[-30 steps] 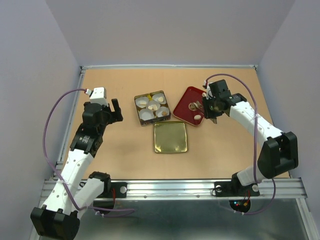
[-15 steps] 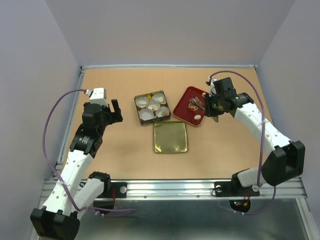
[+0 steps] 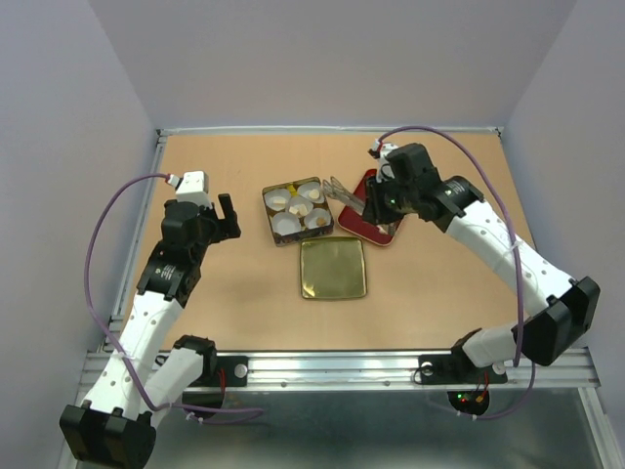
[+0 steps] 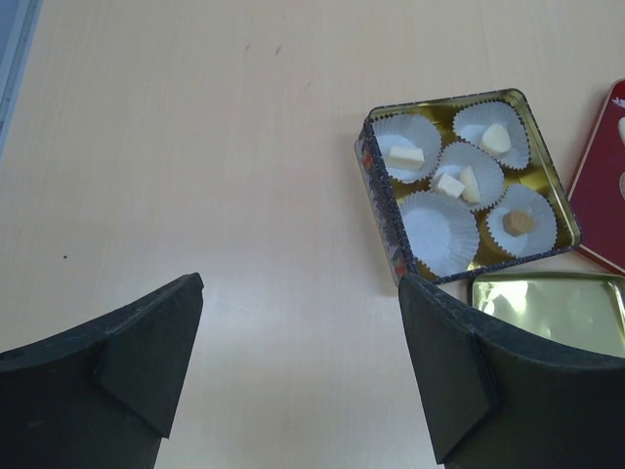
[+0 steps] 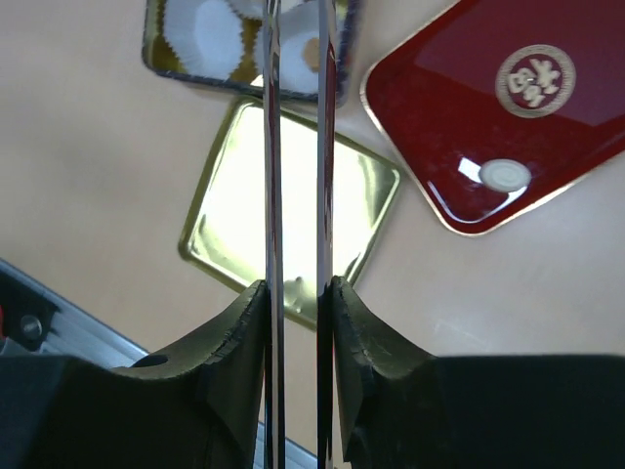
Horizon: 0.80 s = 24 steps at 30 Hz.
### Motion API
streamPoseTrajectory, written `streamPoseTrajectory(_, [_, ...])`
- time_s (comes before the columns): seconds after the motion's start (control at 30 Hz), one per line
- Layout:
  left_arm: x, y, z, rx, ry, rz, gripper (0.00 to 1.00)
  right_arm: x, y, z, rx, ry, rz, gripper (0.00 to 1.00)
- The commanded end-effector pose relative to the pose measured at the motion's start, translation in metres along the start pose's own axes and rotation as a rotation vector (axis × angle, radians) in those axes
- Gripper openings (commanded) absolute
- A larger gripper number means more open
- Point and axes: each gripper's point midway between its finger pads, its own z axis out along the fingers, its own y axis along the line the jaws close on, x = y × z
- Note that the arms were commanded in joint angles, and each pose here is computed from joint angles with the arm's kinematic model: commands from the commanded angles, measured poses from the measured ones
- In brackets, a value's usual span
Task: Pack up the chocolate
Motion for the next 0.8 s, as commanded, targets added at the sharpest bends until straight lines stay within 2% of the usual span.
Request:
streamPoseTrajectory(0.0, [-0.008, -0.004, 0.002, 0.016, -0.040, -0.015, 0.93, -0.007, 0.035, 0.006, -0.048, -0.004, -0.010, 0.28])
streamPoseTrajectory(0.77, [-0.009, -0.005, 0.010, 0.013, -0.034, -0.002, 0.93, -0.004, 0.041, 0.027, -0.021, 0.047, -0.028, 0.35])
